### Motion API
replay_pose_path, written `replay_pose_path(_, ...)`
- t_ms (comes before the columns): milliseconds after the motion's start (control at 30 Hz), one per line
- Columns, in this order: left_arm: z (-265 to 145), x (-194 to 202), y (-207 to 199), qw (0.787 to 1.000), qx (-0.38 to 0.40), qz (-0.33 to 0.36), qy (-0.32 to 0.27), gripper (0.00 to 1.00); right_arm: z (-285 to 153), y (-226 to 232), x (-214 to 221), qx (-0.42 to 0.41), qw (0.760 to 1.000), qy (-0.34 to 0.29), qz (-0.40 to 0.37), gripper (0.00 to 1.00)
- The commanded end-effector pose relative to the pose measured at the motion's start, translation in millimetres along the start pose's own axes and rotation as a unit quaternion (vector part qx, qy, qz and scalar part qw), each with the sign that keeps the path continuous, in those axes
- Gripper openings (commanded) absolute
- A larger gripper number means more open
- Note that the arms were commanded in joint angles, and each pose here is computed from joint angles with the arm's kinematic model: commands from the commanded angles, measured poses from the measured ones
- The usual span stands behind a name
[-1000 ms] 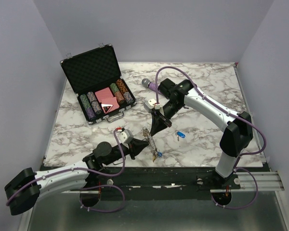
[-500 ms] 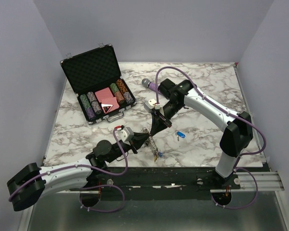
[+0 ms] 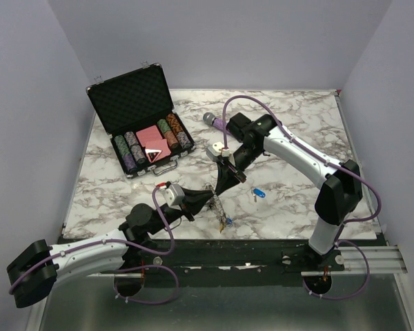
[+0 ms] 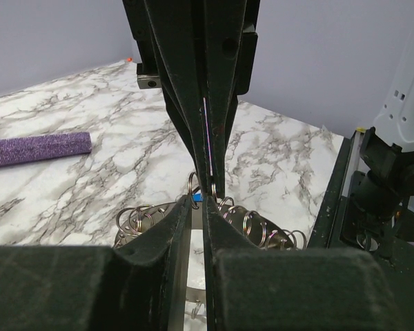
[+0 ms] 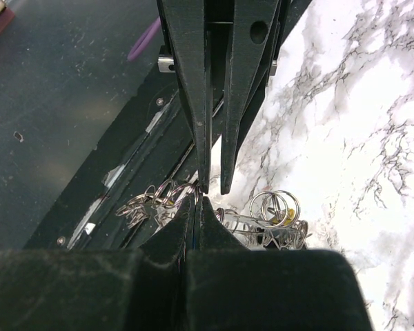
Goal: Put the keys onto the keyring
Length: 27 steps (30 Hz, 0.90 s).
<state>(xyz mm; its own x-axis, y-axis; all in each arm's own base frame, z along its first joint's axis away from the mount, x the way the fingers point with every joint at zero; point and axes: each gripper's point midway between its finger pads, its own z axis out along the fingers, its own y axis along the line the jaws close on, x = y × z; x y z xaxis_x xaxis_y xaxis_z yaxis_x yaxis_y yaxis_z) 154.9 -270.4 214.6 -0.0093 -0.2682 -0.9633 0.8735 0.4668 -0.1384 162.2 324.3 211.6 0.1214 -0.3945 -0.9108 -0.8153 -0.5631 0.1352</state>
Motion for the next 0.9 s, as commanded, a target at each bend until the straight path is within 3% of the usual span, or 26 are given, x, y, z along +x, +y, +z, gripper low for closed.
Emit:
replay_pose_path(0,-5.2,4.9,-14.9,0.999,0.039,-0.006,0.006,0.22,1.3,18.8,-10.2,-0.021,0.999,-0.025,0.035,0.00)
replay_pose_path(867,-8.8,11.6,-22.4,0.998,0.060,-0.014,0.021,0.31,0.8,19.8,-11.6,-0.020,0.999,-0.026,0.032,0.00)
